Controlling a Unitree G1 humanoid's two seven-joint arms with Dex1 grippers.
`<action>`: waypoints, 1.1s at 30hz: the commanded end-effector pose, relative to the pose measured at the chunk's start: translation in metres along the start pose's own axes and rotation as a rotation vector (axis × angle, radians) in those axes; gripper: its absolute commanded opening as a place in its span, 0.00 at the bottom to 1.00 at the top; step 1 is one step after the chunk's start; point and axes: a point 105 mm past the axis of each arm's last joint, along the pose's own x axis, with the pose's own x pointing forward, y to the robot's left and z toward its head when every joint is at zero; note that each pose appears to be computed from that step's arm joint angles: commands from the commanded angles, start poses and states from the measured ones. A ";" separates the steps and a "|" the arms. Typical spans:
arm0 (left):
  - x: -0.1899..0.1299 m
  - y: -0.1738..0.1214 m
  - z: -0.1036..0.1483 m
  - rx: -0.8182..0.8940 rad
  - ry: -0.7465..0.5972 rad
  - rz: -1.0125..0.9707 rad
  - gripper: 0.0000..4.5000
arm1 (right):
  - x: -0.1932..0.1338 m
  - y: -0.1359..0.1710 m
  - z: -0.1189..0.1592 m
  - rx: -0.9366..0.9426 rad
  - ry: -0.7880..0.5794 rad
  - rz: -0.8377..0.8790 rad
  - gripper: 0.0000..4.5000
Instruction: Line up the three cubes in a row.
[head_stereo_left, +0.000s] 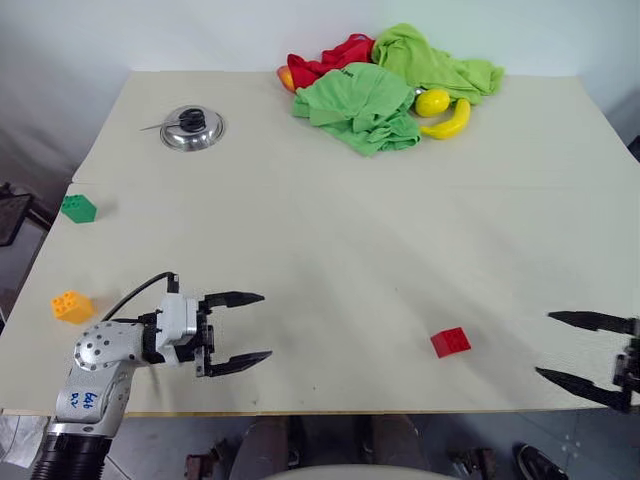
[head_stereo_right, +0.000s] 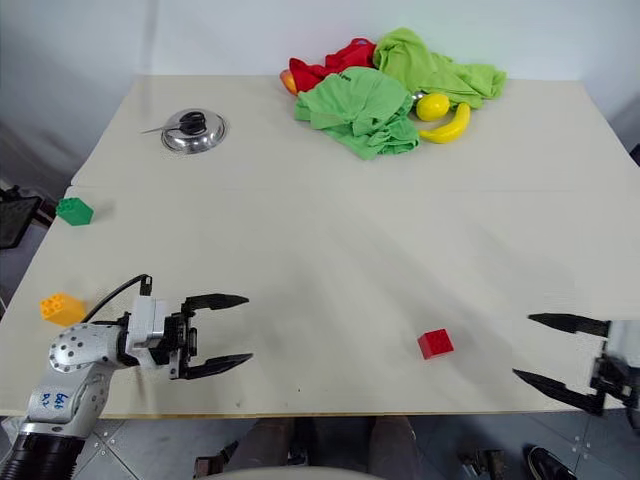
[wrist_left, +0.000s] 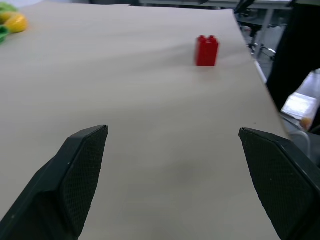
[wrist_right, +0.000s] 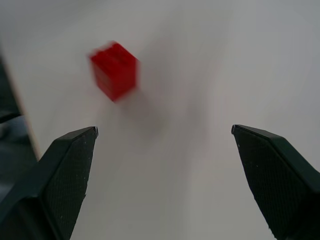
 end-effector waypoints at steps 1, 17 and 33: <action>0.001 -0.002 0.007 0.033 -0.008 -0.010 0.99 | 0.029 0.001 0.019 -0.036 -0.013 0.134 1.00; 0.004 0.003 0.011 0.089 -0.006 0.007 1.00 | 0.078 -0.007 0.002 -0.088 0.098 0.366 0.59; 0.001 0.012 0.008 0.081 -0.018 0.087 1.00 | 0.107 -0.070 0.038 -0.161 0.012 0.266 0.33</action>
